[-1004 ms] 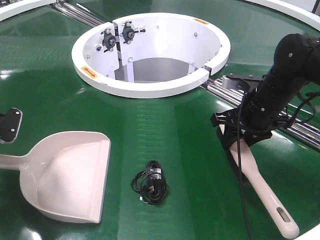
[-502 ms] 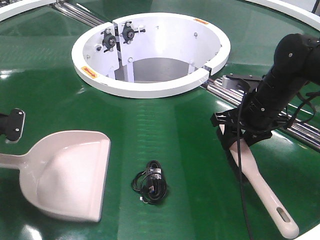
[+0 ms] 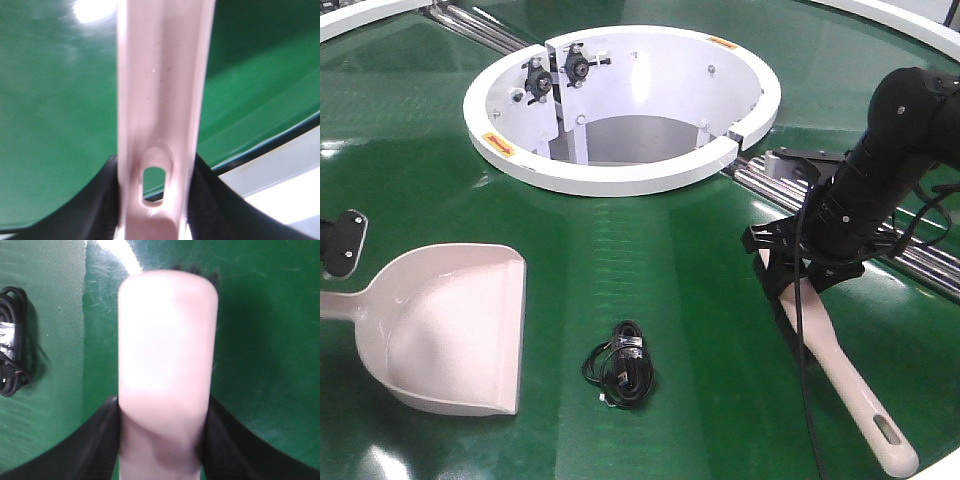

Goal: Clean and inspect green conveyor with broom and dustpan

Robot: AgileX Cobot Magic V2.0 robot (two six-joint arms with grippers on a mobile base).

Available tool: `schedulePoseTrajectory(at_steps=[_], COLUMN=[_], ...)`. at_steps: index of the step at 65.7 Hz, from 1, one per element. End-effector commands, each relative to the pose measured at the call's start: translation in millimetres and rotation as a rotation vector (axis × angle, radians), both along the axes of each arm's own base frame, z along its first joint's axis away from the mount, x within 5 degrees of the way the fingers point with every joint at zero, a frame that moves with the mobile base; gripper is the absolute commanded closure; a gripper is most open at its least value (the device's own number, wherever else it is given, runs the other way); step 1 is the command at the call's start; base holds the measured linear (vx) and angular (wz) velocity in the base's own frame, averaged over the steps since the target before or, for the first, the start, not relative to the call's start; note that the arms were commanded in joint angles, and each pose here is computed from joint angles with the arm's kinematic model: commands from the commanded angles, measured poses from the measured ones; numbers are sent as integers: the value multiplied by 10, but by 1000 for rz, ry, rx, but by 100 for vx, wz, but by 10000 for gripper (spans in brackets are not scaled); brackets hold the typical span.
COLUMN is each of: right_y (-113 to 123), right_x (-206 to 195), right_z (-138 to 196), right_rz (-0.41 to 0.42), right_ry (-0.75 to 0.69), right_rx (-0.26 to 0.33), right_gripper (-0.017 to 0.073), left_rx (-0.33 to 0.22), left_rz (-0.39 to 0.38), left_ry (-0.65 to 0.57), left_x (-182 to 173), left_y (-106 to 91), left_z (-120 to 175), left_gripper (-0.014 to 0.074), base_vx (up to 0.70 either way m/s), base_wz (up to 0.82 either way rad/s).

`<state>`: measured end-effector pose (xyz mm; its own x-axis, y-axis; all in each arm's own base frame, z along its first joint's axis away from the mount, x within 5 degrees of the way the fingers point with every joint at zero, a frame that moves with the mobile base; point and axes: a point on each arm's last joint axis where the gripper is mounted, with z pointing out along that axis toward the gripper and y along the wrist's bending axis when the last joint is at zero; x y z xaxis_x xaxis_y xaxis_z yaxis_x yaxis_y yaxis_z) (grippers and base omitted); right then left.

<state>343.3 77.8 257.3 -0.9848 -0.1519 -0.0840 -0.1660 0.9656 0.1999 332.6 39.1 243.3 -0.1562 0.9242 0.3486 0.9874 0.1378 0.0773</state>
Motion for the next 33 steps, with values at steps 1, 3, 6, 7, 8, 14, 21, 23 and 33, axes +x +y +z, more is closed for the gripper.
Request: schedulePoseTrajectory(at_steps=[1,3,6,7,8,14,21,23,33], right_y=[-13,-13,-13,-13,-13,-13,-13,-13,-13], right_x=[-87,-87,-87,-87,-87,-87,-87,-87,-87], right_z=[243,243,243,243,243,243,243,243,243], right_rz=[5,5,5,5,5,5,5,5,5], right_ry=[-19,-19,-19,-19,-19,-19,-19,-19,-19], right_rx=[23,23,23,23,23,23,23,23,23], right_gripper=[564,564,564,564,564,564,564,564,564], left_rx=[48,48,48,48,48,46,44,43,28], left_rz=[-28,-33,-46,-50,-52,-77,-90,-92,-96], left_ry=[-94,-103,-115,-118,-121,-127,-131,-133,-140], left_x=[-18,-6,12,16,19,31,34,34,37], left_y=[-48,-65,-108,-120,-127,-213,-286,-308,-415], left_z=[382,406,438,445,452,466,466,466,455], left_gripper=[618,618,618,618,618,618,618,618,618], base_vx=[0,0,0,0,0,0,0,0,0], base_wz=[0,0,0,0,0,0,0,0,0])
